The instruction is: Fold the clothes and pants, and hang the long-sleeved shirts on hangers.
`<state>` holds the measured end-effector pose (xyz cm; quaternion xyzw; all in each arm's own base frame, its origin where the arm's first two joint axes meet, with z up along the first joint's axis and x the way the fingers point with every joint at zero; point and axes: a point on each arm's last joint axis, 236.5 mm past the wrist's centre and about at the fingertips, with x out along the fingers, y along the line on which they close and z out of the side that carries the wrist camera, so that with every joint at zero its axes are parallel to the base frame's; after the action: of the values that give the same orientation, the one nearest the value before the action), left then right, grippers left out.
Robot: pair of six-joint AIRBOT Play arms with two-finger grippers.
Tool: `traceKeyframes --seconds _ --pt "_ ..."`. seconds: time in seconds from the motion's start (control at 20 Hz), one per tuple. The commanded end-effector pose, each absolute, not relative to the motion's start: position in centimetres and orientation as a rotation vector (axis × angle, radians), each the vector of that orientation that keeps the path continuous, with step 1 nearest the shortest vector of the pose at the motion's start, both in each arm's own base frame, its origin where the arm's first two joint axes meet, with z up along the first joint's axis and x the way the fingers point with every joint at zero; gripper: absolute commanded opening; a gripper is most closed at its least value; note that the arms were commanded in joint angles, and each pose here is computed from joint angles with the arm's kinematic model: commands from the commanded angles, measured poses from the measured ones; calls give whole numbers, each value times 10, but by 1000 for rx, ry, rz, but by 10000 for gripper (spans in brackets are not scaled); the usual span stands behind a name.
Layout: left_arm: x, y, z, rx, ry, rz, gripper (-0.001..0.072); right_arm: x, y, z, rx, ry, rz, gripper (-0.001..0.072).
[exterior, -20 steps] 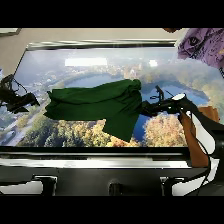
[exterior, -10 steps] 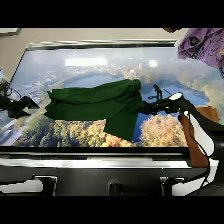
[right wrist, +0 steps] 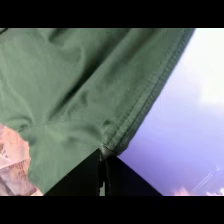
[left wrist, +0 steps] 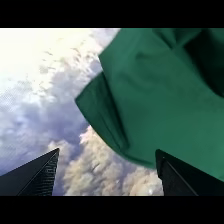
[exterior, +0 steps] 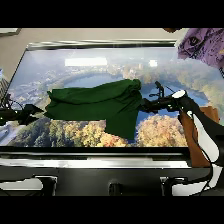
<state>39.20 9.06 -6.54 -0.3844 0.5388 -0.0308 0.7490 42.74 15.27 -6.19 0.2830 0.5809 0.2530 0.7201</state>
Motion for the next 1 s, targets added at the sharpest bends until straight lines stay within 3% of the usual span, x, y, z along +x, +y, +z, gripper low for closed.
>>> traceKeyframes --seconds 0.0,0.35,0.45,0.7,0.75,0.8,0.9,0.95 --pt "406 93 -80 -856 1119 -89 696 418 157 -57 647 1319 579 24" --pt "419 96 -96 -882 1106 -88 689 414 159 -56 655 1336 588 25" --pt "420 94 -99 -877 1110 -92 566 414 159 -56 655 1336 588 25" --pt "422 77 -105 -859 1139 -124 560 415 159 -54 659 1333 585 25" --pt "422 73 -106 -859 1146 -132 444 415 159 -53 657 1331 585 25" --pt "421 70 -107 -859 1153 -139 251 415 159 -51 652 1329 585 25" --pt "421 69 -106 -861 1156 -146 213 414 157 -51 644 1331 578 25" --pt "420 67 -106 -863 1161 -152 155 413 156 -51 633 1331 577 25"
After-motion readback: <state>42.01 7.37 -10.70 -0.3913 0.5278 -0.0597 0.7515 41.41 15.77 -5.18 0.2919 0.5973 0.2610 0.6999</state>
